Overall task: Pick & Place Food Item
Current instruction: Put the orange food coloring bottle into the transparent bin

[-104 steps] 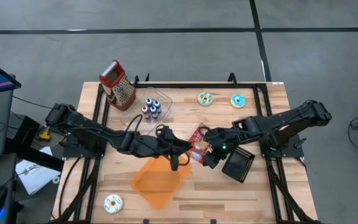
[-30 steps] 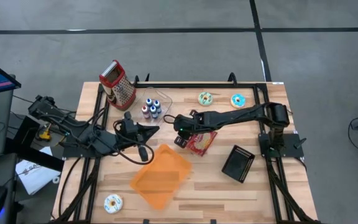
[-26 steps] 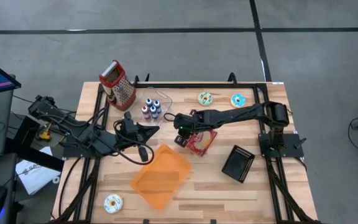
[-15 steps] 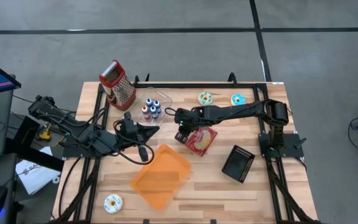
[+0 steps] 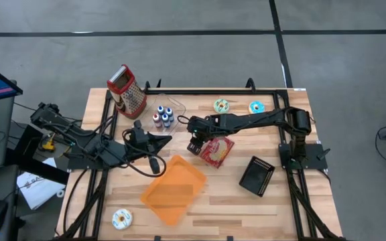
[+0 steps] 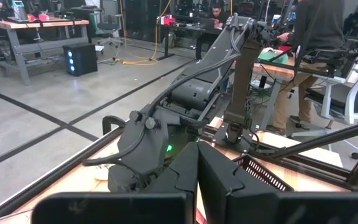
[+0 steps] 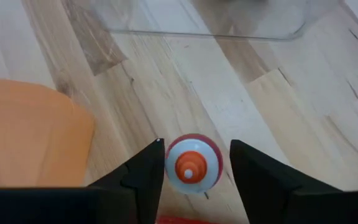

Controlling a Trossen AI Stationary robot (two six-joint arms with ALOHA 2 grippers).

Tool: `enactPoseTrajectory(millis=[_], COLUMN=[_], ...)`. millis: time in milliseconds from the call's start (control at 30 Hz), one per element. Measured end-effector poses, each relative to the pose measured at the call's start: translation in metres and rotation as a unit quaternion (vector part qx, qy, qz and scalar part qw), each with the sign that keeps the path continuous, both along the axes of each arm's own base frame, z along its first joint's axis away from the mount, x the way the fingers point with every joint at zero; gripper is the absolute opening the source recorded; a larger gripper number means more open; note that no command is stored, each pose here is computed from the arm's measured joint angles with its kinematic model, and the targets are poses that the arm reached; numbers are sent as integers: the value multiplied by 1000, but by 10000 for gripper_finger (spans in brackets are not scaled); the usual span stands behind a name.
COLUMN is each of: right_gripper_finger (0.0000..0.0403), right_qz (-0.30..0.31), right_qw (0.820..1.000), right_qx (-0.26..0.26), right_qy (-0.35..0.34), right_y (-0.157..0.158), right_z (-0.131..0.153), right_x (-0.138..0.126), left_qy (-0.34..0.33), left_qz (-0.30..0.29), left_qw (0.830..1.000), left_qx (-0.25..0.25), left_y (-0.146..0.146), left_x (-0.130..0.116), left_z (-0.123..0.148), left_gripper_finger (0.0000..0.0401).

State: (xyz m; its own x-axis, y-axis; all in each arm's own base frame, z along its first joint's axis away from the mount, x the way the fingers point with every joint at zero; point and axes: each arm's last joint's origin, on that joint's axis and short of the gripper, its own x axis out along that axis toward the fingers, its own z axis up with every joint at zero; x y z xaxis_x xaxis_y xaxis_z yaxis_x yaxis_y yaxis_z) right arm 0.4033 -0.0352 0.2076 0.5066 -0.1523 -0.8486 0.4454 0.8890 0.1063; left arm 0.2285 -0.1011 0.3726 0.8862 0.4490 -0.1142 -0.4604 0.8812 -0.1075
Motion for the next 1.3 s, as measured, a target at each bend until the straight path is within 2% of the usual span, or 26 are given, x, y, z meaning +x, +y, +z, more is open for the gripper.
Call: enactPoseTrajectory(millis=[167,300,467,600,700,833,1000,1167,1300], right_gripper_finger=[176,177,175,175,175,175,175,175,175], right_qz=[-1,-23,-69,-97,-111,-137,-185,-222,-242], right_qw=[1000,998,995,992,990,985,974,966,959], right_qx=[-1,-21,-39,-47,-53,-47,-36,-21,-4], right_qy=[-16,-51,-64,-63,-68,-92,-122,-133,-145], right_y=[0,-5,-16,-16,-7,9,25,39,48], right_z=[9,33,63,91,109,125,131,124,118], right_x=[-1,-6,-27,-53,-71,-95,-128,-156,-173], left_qy=[1,5,57,158,228,255,287,318,344], left_qz=[0,2,-15,-76,-94,-118,-151,-187,-239], left_qw=[1000,1000,998,984,969,959,946,929,908], left_qx=[1,-3,11,7,-2,23,15,22,15], left_y=[0,0,1,-1,-1,4,32,78,115], left_x=[0,0,-3,-10,-10,9,43,66,72], left_z=[0,-2,-12,-31,-48,-64,-83,-97,-107], left_gripper_finger=[10,19,37,78,122,183,221,208,194])
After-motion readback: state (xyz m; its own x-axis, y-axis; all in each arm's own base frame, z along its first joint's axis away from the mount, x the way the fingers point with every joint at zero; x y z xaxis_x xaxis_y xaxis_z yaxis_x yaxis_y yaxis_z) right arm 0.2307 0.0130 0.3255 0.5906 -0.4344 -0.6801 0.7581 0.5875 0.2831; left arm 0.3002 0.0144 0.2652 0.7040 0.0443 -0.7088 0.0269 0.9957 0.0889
